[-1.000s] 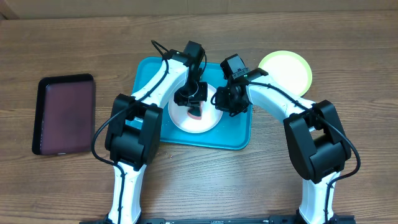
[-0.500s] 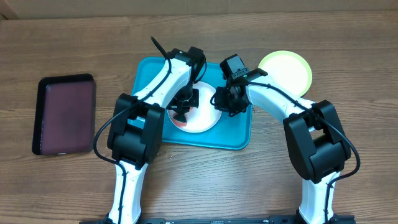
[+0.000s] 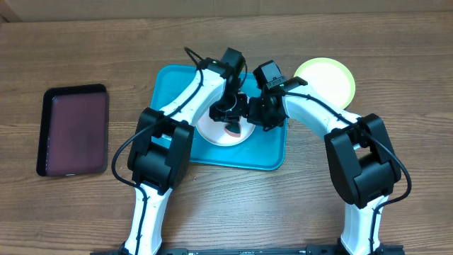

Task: Clean dirty plates on tray and stack at the side
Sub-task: 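Scrub the red smear on the white plate with the left-held sponge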

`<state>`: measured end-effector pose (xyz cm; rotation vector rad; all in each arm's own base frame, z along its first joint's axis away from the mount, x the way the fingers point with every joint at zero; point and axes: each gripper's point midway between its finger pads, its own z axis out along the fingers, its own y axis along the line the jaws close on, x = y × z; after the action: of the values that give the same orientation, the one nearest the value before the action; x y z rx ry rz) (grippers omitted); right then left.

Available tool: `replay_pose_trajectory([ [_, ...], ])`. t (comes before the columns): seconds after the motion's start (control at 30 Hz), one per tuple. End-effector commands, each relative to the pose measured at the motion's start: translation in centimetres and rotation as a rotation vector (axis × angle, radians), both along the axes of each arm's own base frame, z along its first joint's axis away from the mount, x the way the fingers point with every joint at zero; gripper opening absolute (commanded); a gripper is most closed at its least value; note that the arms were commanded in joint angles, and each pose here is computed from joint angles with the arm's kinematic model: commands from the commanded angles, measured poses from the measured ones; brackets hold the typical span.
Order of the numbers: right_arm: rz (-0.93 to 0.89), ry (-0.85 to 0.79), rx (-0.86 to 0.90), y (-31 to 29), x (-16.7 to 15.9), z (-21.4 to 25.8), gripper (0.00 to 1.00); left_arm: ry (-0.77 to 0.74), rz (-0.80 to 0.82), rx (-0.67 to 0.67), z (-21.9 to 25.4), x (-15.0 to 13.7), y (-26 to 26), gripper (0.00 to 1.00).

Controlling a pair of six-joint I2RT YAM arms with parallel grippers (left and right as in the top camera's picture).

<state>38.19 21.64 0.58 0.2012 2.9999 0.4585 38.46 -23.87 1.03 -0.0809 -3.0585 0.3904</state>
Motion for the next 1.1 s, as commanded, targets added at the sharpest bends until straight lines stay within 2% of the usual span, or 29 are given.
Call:
replay_pose_trajectory([
  [0.0, 0.006, 0.024, -0.052, -0.5, -1.0, -1.6, 0.04, 0.063, -0.054, -0.055, -1.1, -1.7, -2.3, 0.04],
  [0.13, 0.006, 0.028, -0.054, -0.6, -1.1, -1.6, 0.04, 0.048, -0.035, -0.003, -1.3, -1.1, -0.8, 0.04],
  [0.37, 0.006, 0.031, -0.055, -0.6, -1.1, -1.7, 0.04, 0.029, 0.119, 0.198, -1.9, 1.2, 6.9, 0.04],
  [0.57, 0.006, 0.026, -0.053, -0.6, -1.0, -1.6, 0.04, 0.047, 0.224, 0.185, -1.6, 2.8, 11.0, 0.04],
  [0.7, 0.006, 0.019, -0.05, -0.5, -0.9, -1.6, 0.04, 0.064, 0.242, 0.098, -1.4, 3.1, 10.5, 0.04],
  [1.07, 0.006, 0.018, -0.049, -0.5, -0.8, -1.6, 0.04, -0.07, 0.141, -0.013, -1.1, 5.1, 4.5, 0.04],
])
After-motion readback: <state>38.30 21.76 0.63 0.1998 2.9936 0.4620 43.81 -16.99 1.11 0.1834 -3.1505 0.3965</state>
